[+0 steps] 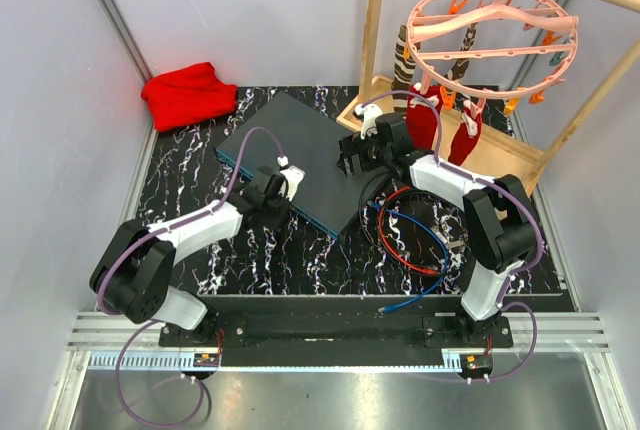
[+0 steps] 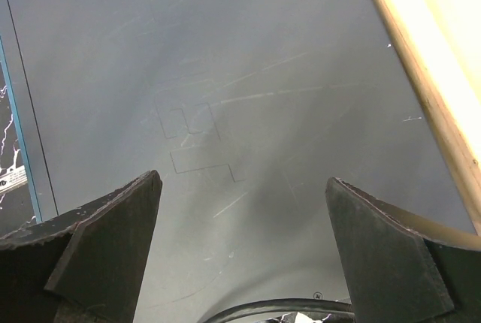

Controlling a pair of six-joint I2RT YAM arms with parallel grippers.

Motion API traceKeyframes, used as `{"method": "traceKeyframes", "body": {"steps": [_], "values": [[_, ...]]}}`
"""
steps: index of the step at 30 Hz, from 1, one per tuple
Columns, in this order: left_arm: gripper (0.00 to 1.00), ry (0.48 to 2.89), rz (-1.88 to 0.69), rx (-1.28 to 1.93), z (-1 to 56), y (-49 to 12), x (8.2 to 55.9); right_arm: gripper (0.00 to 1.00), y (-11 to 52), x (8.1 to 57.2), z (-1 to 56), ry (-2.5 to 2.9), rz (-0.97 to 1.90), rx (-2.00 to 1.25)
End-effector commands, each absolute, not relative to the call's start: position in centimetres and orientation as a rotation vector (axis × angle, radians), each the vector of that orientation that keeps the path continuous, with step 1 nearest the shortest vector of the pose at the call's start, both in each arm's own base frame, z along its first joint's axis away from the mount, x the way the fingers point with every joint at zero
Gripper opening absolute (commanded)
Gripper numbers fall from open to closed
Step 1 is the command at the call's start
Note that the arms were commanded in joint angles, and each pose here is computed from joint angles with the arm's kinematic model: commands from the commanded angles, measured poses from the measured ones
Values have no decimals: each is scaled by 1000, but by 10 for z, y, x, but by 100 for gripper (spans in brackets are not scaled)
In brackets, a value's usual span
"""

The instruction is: Insert the plug into the switch port

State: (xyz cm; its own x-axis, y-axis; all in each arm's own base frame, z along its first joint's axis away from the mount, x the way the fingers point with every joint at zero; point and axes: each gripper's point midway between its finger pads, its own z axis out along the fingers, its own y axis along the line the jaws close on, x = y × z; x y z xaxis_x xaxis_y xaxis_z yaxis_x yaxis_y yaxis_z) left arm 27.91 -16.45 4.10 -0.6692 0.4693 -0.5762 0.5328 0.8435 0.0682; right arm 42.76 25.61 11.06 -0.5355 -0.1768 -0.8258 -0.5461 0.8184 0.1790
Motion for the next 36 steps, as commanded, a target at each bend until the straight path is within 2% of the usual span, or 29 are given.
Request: {"method": "traceKeyframes", "body": {"steps": [1,36], "values": [[0,2325,-196,731,57,-182,301,100,262,443,132,2029,552,-544],[0,2275,-361,833,65,-208,298,100,271,439,129,2028,622,-564]]}}
